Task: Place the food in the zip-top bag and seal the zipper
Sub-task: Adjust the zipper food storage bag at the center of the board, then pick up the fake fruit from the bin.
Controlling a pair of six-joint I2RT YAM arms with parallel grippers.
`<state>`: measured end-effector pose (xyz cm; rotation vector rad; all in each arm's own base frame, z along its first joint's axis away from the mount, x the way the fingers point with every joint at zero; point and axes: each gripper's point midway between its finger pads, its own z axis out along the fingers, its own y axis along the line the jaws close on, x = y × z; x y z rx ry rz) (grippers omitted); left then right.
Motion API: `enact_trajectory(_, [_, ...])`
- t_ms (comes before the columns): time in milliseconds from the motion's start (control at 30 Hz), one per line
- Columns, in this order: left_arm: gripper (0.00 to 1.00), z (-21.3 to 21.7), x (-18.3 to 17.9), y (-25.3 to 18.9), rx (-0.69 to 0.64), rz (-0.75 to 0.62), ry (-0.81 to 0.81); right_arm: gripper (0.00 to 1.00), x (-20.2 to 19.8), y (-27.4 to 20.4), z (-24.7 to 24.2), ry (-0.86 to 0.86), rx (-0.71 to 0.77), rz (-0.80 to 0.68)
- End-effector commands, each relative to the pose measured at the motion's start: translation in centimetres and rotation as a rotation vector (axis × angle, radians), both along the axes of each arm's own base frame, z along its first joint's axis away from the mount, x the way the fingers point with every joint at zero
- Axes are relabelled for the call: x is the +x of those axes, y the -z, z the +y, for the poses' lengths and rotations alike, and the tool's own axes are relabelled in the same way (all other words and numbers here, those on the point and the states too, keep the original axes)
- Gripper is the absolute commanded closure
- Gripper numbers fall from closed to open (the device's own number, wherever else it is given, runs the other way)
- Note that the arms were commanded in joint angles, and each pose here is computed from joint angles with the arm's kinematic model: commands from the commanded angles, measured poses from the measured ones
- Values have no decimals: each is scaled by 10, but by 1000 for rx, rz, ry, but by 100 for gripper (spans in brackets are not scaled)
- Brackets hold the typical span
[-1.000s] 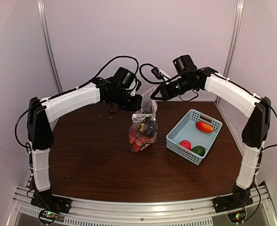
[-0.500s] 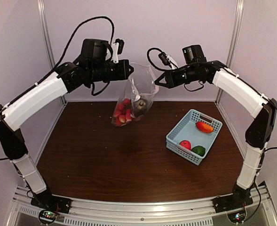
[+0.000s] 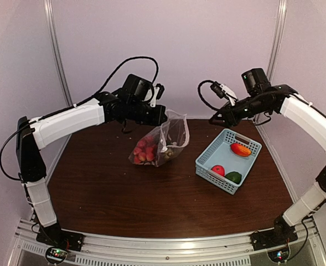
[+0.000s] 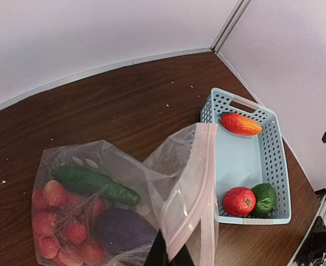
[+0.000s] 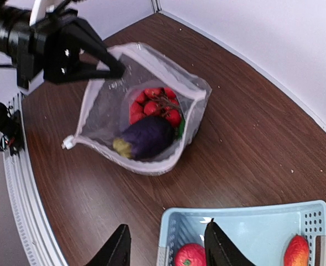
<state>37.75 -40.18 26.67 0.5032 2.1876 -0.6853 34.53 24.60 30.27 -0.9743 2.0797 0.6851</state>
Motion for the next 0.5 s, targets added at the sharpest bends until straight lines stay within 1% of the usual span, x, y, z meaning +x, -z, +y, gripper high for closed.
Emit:
enact_trajectory(0, [100,0,-2,-29,-79,-40,13,51,-17,79,-45,-28,-199,94])
enact_trajectory(67, [100,1,-4,-29,-91,-38,14,43,-18,104,-60,-9,-260,117])
enact_trajectory(100, [100,2,-5,-28,-96,-34,14,41,-17,114,-65,7,-281,129])
enact_trajectory(233, [100,5,-5,-24,-100,-21,11,38,-15,152,-72,48,-307,210])
enact_trajectory(367, [100,11,-6,-27,-104,-22,0,36,-12,171,-69,60,-301,254])
enact_trajectory(467, [100,13,-7,-27,-105,-22,-3,29,-15,190,-66,45,-297,302])
